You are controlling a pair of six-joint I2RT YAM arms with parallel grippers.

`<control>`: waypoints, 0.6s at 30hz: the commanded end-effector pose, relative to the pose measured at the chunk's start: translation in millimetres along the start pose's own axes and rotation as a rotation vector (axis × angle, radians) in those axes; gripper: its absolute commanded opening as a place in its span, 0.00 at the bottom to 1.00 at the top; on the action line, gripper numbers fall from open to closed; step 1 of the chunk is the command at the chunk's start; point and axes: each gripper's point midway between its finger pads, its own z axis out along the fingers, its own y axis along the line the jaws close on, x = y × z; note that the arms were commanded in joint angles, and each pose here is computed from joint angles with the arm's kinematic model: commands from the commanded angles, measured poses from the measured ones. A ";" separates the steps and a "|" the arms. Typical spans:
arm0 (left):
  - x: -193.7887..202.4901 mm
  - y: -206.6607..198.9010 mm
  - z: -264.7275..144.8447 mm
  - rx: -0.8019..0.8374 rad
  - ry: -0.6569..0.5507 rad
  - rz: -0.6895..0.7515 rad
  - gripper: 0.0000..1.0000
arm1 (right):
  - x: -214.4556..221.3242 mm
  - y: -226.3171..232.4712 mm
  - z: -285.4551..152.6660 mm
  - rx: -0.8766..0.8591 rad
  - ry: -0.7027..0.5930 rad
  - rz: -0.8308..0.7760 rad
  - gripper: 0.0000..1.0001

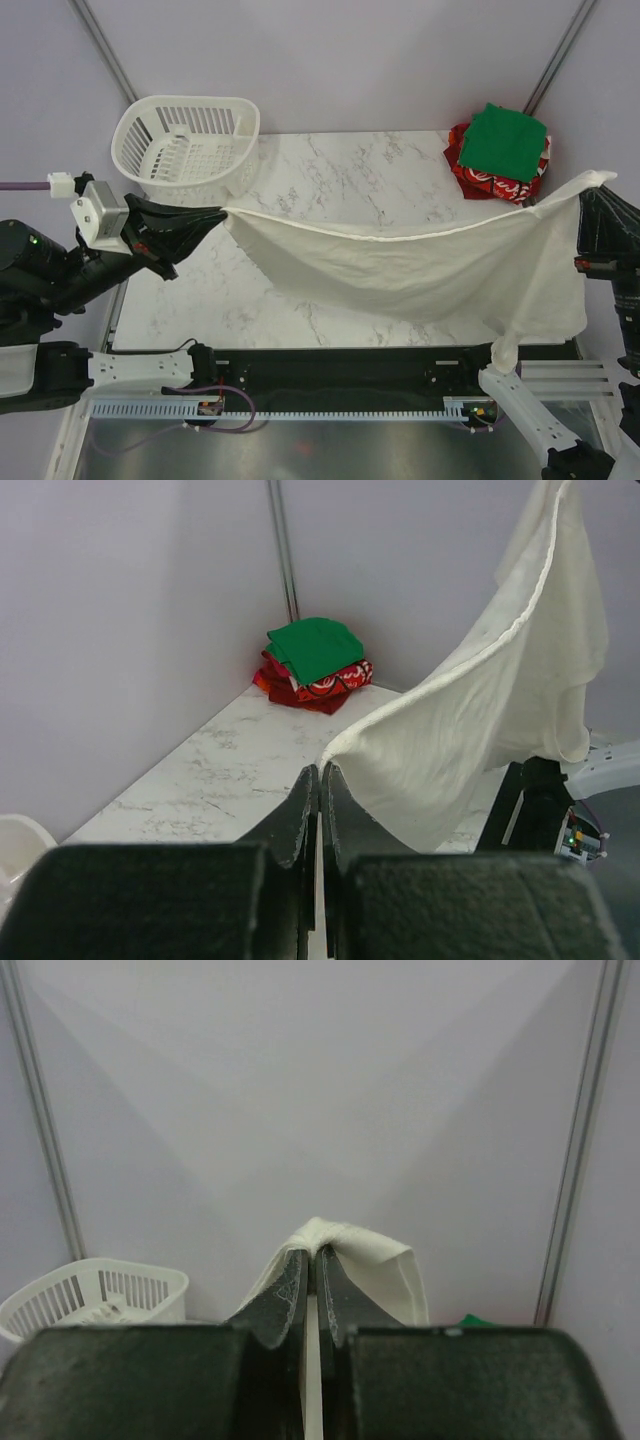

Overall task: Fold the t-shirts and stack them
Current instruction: Flatten the tshirt out

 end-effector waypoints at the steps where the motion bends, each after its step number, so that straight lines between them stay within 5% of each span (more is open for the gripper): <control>1: -27.2 -1.7 2.7 0.033 -0.091 0.079 0.02 | -36.4 -5.7 4.6 0.019 -0.096 -0.074 0.00; 10: -103.9 5.9 -47.7 0.080 -0.365 0.142 0.02 | -114.8 41.8 -14.7 -0.252 -0.297 -0.112 0.00; 16: -102.4 11.0 -54.3 0.044 -0.367 0.198 0.02 | -120.4 42.2 -15.2 -0.269 -0.304 -0.090 0.00; 18: -88.8 24.6 -43.0 -0.044 -0.306 0.209 0.02 | -88.7 35.9 14.7 -0.224 -0.201 -0.071 0.00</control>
